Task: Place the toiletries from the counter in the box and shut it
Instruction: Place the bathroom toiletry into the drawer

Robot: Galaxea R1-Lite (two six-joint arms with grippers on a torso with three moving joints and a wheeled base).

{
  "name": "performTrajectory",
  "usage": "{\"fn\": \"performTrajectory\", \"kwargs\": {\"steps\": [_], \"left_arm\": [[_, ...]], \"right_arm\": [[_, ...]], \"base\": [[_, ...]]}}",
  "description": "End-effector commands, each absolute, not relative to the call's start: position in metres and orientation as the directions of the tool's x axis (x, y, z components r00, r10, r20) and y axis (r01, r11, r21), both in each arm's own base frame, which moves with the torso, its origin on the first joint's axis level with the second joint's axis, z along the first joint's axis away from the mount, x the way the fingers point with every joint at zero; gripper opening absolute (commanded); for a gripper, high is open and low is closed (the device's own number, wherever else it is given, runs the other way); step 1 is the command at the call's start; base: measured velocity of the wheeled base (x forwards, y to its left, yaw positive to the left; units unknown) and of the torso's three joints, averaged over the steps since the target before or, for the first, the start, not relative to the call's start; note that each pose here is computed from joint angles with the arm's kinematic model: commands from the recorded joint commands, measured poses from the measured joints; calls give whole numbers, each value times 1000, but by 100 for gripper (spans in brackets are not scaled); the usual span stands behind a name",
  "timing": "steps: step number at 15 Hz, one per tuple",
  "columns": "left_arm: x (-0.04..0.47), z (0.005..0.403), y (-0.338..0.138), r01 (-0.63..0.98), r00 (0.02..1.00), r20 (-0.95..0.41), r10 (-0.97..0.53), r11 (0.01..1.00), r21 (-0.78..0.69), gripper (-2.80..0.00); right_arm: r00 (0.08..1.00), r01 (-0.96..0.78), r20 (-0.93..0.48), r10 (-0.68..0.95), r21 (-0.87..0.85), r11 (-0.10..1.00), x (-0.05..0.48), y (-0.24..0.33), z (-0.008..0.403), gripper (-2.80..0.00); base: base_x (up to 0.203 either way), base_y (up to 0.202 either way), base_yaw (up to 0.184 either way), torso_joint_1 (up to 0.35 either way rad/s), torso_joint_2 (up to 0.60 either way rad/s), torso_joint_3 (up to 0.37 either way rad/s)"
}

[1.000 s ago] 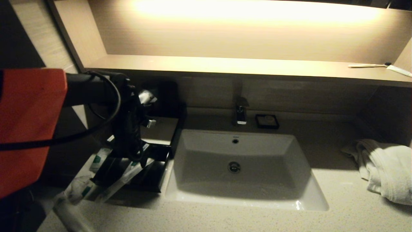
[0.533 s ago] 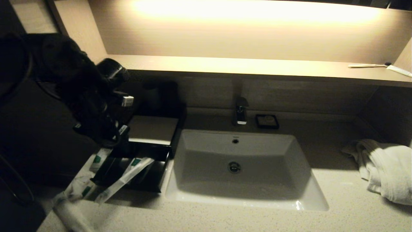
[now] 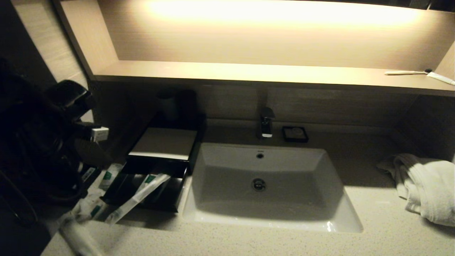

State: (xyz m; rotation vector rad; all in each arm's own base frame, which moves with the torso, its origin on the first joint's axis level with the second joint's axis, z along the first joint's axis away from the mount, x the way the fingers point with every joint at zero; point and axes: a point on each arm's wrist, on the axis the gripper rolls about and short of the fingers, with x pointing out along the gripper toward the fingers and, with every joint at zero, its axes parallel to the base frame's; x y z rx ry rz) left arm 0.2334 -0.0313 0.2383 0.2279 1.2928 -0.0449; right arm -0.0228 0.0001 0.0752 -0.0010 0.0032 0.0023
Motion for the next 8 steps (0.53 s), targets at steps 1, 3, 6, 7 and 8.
{"fn": "performTrajectory", "kwargs": {"steps": [1, 3, 6, 7, 8], "left_arm": [[210, 223, -28, 164, 252, -963, 98, 976, 143, -280], [203, 204, -27, 168, 243, -965, 98, 976, 142, -280], [200, 191, -29, 188, 237, -971, 38, 978, 84, -280], [200, 191, -29, 191, 235, -971, 32, 978, 78, -280], [203, 189, -30, 192, 239, -970, 29, 978, 76, -280]], "right_arm": [[1000, -3, -3, 3, -2, 1000, -23, 0, 75, -280], [1000, -3, -3, 3, -2, 1000, -23, 0, 75, -280], [1000, -3, -3, 3, -2, 1000, -23, 0, 75, -280], [1000, -3, -3, 3, -2, 1000, -23, 0, 75, -280], [1000, -3, -3, 3, -2, 1000, -23, 0, 75, -280]], "base": [[0, 0, 0, 0, 0, 0], [0, 0, 0, 0, 0, 0], [0, 0, 0, 0, 0, 0], [0, 0, 0, 0, 0, 0], [0, 0, 0, 0, 0, 0]]}}
